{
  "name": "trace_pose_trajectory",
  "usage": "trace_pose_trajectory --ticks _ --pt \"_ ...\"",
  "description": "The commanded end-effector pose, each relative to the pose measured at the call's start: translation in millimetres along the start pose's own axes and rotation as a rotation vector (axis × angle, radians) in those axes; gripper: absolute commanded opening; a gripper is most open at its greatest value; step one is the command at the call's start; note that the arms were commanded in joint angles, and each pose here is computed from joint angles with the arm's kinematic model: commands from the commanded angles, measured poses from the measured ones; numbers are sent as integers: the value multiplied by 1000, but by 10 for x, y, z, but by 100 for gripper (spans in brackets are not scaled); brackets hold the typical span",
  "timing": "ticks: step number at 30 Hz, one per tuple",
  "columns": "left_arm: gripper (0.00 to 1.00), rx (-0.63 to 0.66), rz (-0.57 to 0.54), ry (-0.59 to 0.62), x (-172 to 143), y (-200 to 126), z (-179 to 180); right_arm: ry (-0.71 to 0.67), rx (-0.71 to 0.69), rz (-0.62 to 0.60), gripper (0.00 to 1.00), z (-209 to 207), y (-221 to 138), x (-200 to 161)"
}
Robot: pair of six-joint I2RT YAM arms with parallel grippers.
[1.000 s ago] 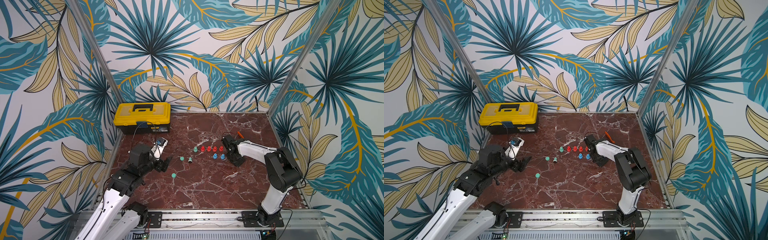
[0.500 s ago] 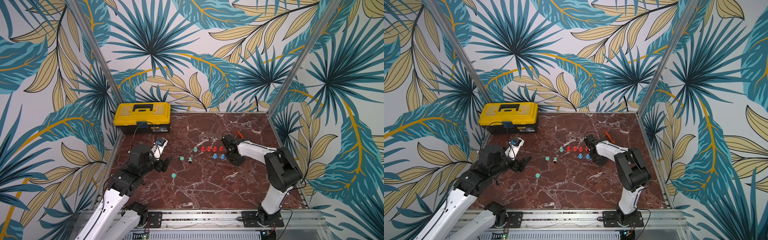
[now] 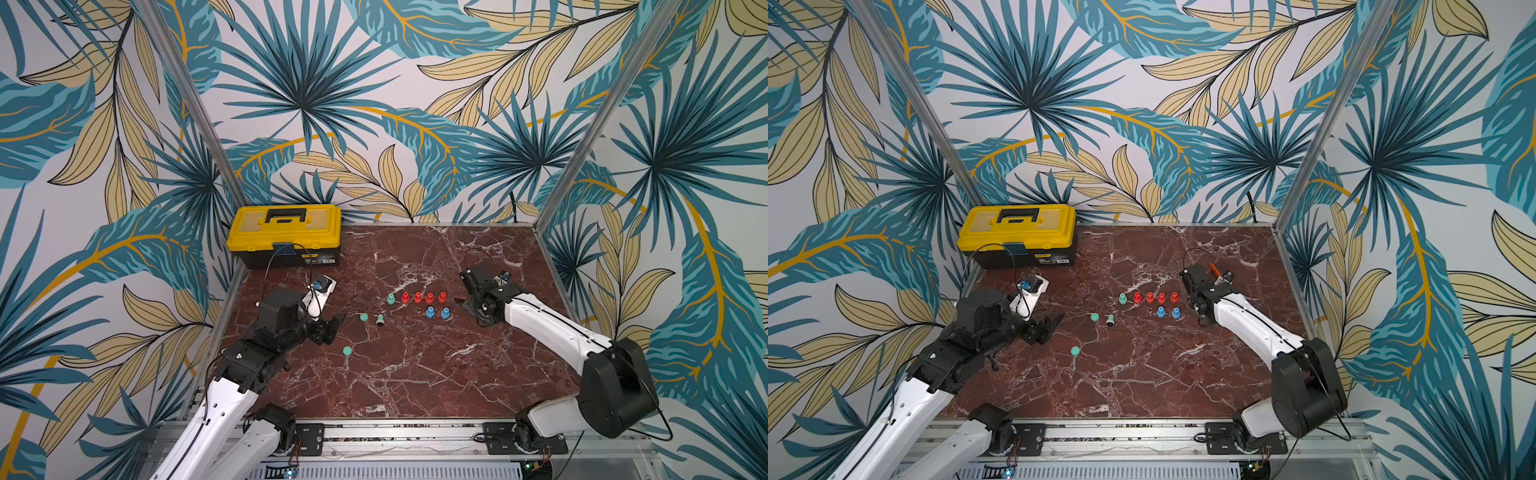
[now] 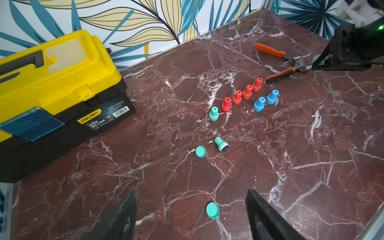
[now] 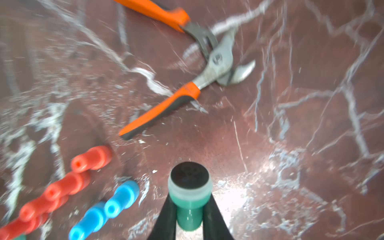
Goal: Close the stamp cap
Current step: Pick up the stamp from the center of the board.
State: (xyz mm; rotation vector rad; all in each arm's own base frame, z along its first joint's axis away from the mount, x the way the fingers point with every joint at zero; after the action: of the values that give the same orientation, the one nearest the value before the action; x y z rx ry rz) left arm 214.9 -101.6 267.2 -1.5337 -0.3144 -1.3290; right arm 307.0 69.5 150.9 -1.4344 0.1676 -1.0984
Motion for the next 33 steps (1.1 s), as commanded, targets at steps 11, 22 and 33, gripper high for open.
trace_pose_trajectory --ticks 11,22,33 --pt "79 -207 -13 -264 502 137 -174 -678 663 -79 0 558 -789 -36" --pt "77 -319 76 -378 820 523 -526 -1234 1263 -55 2 796 -1347 -568" --pt "72 -465 159 -480 963 733 -1023 -1525 1370 -136 2 850 -1507 -897"
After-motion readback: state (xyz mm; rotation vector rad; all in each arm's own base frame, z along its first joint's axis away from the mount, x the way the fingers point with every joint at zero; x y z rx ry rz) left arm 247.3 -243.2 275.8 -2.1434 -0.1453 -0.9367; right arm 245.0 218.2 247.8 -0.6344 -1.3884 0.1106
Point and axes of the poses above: each gripper's point midway between its finger pads, its own y axis out along the fingers, its own z axis along the line the jaws close on, x = y × z, the point moved 4 cm from there along -y, back along the fingers, and after that the axes turned 9 degrees about y, right-handed, at the moved point
